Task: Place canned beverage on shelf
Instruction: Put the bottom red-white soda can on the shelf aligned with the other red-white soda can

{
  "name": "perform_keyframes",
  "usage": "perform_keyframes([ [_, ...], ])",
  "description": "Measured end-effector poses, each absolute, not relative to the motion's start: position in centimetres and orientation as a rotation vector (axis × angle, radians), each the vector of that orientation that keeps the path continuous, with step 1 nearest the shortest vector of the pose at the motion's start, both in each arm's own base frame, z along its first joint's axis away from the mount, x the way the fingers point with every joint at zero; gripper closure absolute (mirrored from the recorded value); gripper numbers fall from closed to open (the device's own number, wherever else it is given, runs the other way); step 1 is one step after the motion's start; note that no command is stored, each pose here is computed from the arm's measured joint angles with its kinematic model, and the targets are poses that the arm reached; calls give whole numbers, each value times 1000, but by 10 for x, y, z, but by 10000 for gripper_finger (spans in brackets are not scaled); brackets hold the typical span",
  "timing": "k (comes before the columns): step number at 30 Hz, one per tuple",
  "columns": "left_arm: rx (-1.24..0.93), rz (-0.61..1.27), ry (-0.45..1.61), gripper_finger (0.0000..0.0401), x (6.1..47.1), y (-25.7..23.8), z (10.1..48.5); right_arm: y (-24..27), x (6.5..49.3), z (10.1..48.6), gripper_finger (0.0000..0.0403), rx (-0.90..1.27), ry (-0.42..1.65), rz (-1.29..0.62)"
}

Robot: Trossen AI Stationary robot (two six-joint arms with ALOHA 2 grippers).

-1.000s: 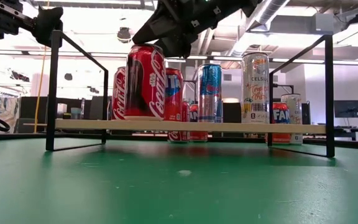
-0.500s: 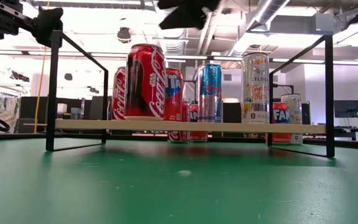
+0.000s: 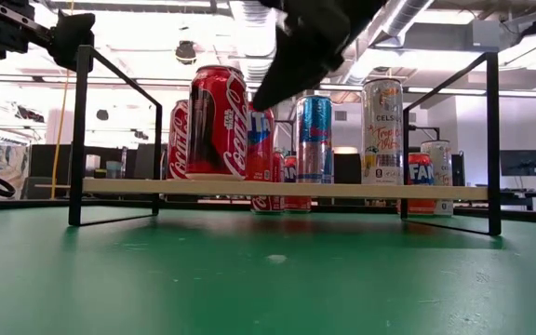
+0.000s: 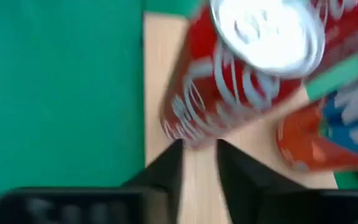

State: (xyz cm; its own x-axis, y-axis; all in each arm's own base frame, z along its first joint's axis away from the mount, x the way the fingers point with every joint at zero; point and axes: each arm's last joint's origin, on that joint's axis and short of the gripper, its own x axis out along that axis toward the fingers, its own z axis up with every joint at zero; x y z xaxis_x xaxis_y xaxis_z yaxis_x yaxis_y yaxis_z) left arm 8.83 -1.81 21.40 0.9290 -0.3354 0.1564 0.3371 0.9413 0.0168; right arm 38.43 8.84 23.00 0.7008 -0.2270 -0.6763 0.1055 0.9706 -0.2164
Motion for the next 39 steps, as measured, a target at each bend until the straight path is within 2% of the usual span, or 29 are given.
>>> perform_keyframes([
  [3,-11,-342,-159,95,88,-18,214,83,384,228,361,-163,791,-232],
  [5,-7,-340,-160,95,88,-18,214,80,385,229,386,-158,777,-256],
  [10,-7,-340,-161,95,88,-18,214,73,390,233,373,-132,728,-271],
  [14,-7,-340,-159,95,88,-18,214,73,391,233,386,-119,723,-258],
  [21,-5,-339,-157,95,88,-18,214,77,393,234,383,-84,689,-239],
  [32,-6,-338,-146,95,89,-18,213,72,419,207,383,-99,627,-212],
  [39,-6,-339,-141,95,89,-18,212,68,423,206,383,-67,612,-141],
])
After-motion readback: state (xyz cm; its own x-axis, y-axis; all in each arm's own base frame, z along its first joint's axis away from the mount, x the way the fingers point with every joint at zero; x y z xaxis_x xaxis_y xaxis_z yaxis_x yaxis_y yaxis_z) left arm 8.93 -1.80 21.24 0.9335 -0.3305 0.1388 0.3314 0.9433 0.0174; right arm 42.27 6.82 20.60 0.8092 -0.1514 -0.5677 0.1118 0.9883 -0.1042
